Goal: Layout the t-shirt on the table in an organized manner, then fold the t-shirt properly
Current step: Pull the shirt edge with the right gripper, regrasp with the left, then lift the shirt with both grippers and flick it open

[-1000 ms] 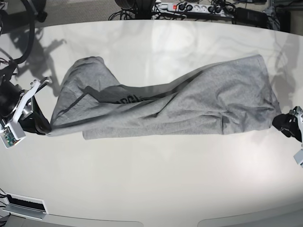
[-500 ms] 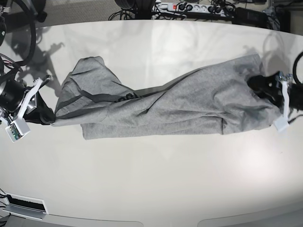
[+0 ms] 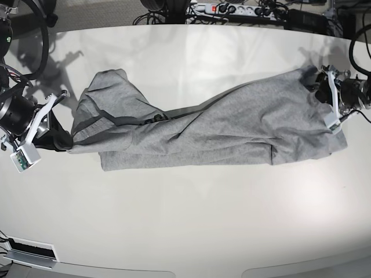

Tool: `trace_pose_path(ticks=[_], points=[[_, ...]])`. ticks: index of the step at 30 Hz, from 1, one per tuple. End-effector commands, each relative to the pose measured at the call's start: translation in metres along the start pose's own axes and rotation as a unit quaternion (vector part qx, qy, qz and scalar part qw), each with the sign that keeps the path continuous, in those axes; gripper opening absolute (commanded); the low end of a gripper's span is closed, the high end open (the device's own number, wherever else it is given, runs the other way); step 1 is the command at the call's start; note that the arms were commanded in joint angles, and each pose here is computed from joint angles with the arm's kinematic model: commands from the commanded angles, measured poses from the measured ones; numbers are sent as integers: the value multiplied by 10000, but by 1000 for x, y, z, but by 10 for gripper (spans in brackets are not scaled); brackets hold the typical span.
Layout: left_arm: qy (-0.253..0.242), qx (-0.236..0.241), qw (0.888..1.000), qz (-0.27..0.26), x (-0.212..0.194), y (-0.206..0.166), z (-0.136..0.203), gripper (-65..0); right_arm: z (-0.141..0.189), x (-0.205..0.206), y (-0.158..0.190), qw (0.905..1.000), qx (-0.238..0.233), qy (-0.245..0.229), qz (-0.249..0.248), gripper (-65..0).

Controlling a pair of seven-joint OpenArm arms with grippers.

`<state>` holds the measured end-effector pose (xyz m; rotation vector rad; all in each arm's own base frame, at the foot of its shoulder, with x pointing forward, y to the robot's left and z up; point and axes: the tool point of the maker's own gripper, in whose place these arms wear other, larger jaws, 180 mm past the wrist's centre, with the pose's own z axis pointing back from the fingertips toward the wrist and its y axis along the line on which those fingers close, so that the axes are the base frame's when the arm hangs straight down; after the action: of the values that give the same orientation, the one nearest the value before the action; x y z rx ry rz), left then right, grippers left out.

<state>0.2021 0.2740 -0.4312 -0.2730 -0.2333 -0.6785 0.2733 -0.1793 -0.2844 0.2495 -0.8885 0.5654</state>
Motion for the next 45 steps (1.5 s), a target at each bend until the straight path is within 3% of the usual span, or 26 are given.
trace_pose_path(ticks=[1,5,7,10,11,14,18,22,26,31,35,39,45], points=[[-145,77,9998,-119,8,3,1,-334,4,13,-3,9997,-13,-208,131,-650],[-295,233,9990,-258,6,0,-18,-334,4,10,-2,9998,15,-129,172,-650],[-215,272,9992,-219,-1,1,-25,-370,4,9,-2,9998,17,-113,177,-650],[-43,357,9990,-265,-9,5,-26,-618,4,9,-2,9998,14,-90,176,-650],[28,410,9987,-315,-11,8,-25,-650,4,9,-2,9998,15,-95,176,-650],[190,474,9982,-327,-10,15,-15,-650,4,9,-2,9998,21,-101,172,-650],[125,63,9995,-295,17,3,14,-650,4,10,0,9998,69,-142,145,-650],[-148,-425,9965,-711,53,-26,49,-650,4,10,0,9998,67,-123,148,-650],[-142,-511,9923,-1118,69,-34,79,-650,4,9,0,9998,67,-119,148,-650],[-255,-68,9916,-1268,87,-10,100,-650,4,8,0,9998,67,-77,147,-650],[-548,549,9903,-1150,96,27,106,-650,4,8,0,9998,68,-84,148,-650],[-1056,959,9868,-763,97,62,103,-650,4,8,0,9998,66,-81,148,-650],[-1243,1402,9823,5,81,105,92,-650,4,8,1,9997,91,-84,194,-650]])
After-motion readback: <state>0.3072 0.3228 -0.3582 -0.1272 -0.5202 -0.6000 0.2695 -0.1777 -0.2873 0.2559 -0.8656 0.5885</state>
